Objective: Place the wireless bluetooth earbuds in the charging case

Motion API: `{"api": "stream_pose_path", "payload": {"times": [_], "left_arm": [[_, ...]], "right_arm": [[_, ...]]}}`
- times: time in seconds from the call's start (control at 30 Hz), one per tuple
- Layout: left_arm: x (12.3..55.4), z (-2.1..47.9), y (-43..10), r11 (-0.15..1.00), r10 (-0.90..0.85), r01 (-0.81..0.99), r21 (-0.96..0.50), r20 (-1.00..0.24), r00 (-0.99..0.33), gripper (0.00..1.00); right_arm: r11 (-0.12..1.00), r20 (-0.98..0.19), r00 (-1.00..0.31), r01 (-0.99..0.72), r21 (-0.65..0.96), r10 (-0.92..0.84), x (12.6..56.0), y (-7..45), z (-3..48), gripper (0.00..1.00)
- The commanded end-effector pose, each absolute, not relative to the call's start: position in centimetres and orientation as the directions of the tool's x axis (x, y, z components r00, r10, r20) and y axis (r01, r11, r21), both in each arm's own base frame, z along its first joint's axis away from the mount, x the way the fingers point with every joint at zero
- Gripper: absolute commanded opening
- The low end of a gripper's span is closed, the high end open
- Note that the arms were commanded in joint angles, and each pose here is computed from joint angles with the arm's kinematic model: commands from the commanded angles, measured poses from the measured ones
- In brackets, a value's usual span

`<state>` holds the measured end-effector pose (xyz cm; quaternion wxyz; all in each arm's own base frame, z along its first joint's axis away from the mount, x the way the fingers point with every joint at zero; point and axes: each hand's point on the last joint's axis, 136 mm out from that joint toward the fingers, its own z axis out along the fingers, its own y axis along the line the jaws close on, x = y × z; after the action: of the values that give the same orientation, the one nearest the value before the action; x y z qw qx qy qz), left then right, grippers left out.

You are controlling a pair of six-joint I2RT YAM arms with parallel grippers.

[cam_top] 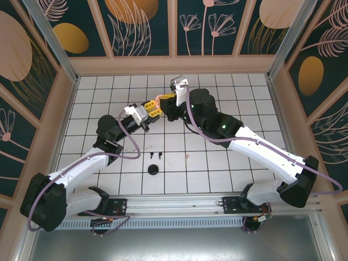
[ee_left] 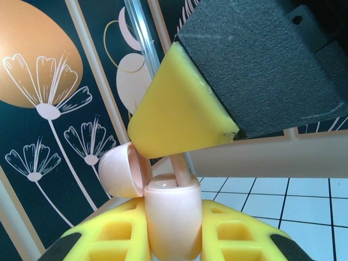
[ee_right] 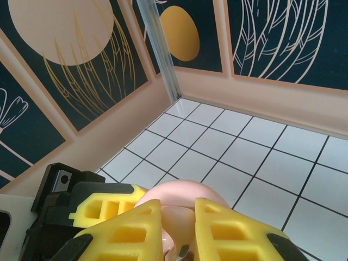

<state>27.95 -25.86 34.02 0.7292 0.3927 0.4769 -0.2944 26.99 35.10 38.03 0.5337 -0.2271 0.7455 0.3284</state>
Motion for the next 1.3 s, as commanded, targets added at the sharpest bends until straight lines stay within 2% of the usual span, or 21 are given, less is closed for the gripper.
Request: {"api": "stream_pose_path", "payload": {"times": [0.0,0.27,0.53,0.67,0.77,0.93,1.1,1.27], "left_arm": [[27.2,37.3,-26.0,0.516,-0.118,0.795,0.320,-0.892,0.436,0.00],[27.2,37.4,-26.0,0.516,-0.123,0.798,0.311,-0.895,0.429,0.00],[27.3,37.2,-26.0,0.515,-0.124,0.803,0.301,-0.900,0.417,0.00],[27.3,37.0,-26.1,0.515,-0.125,0.806,0.293,-0.904,0.408,0.00],[27.4,36.8,-26.1,0.519,-0.128,0.807,0.282,-0.908,0.399,0.00],[27.4,36.1,-26.0,0.525,-0.145,0.812,0.254,-0.913,0.380,0.00],[27.4,35.6,-25.9,0.531,-0.160,0.815,0.233,-0.917,0.367,0.00],[27.3,35.2,-25.7,0.538,-0.173,0.815,0.216,-0.918,0.358,0.00]], "right_arm": [[0.633,-0.939,-0.343,-0.734,0.246,-0.032,25.7,36.0,37.0,0.17],[0.591,-0.942,-0.275,-0.799,0.111,-0.195,24.2,37.5,34.6,0.16],[0.640,-0.933,-0.281,-0.764,0.076,-0.224,25.1,37.2,33.5,0.17],[0.678,-0.939,-0.300,-0.727,0.110,-0.169,25.9,36.8,34.9,0.28],[0.708,-0.943,-0.316,-0.690,0.151,-0.107,26.5,36.1,36.8,0.43],[0.716,-0.944,-0.329,-0.653,0.249,0.029,26.5,34.3,41.0,0.56],[0.695,-0.912,-0.356,-0.604,0.390,0.202,26.3,30.7,44.5,0.64],[0.688,-0.856,-0.406,-0.522,0.504,0.320,26.2,26.9,44.7,0.65]]}}
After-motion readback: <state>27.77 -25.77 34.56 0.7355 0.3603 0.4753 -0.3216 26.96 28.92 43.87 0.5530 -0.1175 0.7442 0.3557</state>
